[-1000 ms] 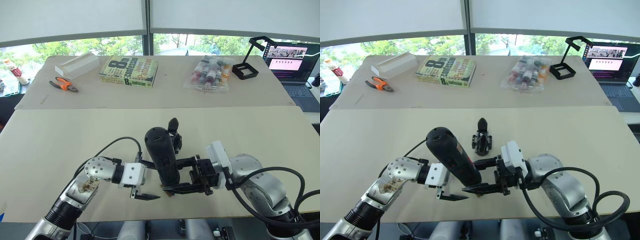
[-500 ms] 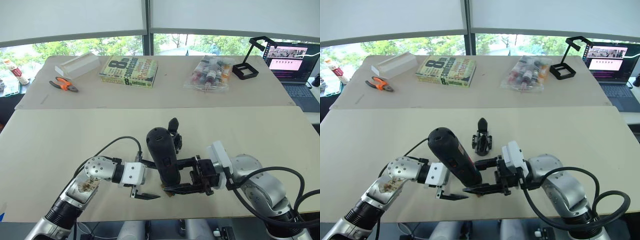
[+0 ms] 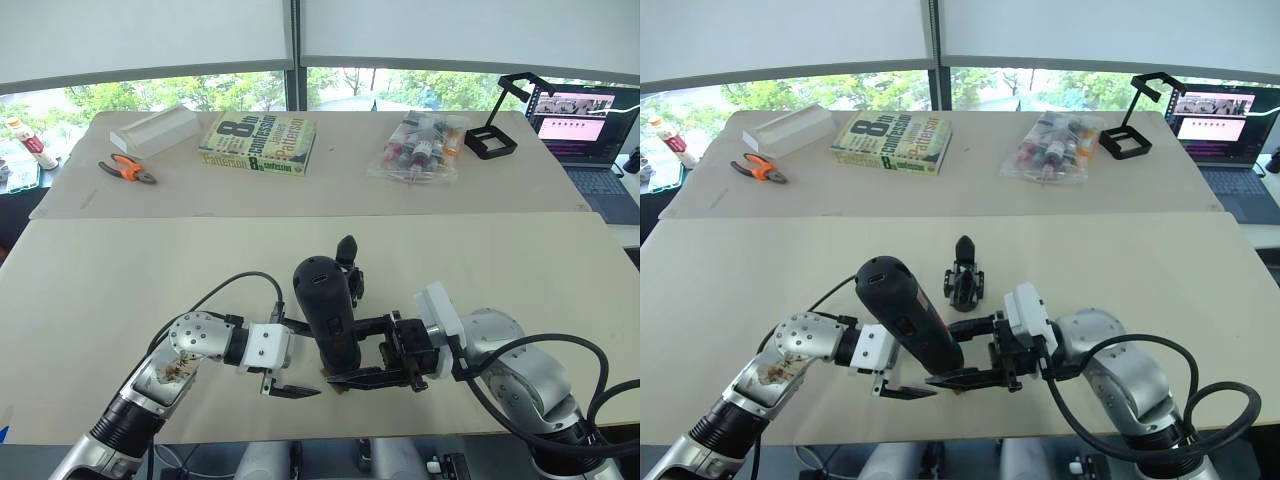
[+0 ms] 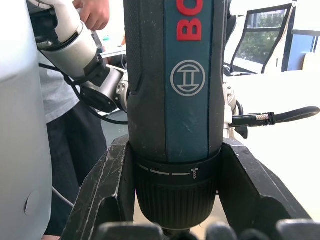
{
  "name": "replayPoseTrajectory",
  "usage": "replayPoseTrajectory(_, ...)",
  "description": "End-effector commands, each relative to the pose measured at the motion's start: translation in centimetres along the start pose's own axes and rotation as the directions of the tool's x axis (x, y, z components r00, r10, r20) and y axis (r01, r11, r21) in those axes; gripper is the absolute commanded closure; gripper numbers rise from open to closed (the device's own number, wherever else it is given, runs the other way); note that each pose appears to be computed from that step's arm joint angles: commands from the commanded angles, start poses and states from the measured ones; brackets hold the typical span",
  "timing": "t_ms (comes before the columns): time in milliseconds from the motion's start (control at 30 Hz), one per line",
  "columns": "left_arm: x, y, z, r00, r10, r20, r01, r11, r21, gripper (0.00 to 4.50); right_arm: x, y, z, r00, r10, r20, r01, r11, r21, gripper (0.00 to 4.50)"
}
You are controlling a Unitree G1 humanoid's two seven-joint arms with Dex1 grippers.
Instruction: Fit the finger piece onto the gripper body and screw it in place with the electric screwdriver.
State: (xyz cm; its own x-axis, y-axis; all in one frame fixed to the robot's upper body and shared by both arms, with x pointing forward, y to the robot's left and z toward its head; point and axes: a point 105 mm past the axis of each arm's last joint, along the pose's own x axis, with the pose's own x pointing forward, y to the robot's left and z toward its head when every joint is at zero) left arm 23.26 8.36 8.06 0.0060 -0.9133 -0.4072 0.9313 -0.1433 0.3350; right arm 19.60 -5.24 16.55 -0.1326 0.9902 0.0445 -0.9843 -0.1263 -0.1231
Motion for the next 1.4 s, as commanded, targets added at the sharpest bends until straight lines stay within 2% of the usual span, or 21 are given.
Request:
replayPoseTrajectory(33, -0.26, 0.40, 0.63, 1.000, 0.014, 0.020, -0.014, 1.000, 0.027, 0.00, 0.35, 0.15, 1.24, 0.999, 0.020, 0.032, -0.018, 0.998, -0.063, 2.60)
replayPoseTrajectory(1400, -0.28, 0.72, 0.65, 0.999, 0.030, 0.018, -0.031, 0.999, 0.034, 0.00, 0.71, 0.00, 0.94, 0.999, 0.035, 0.036, -0.033, 0.998, -0.047, 2.60)
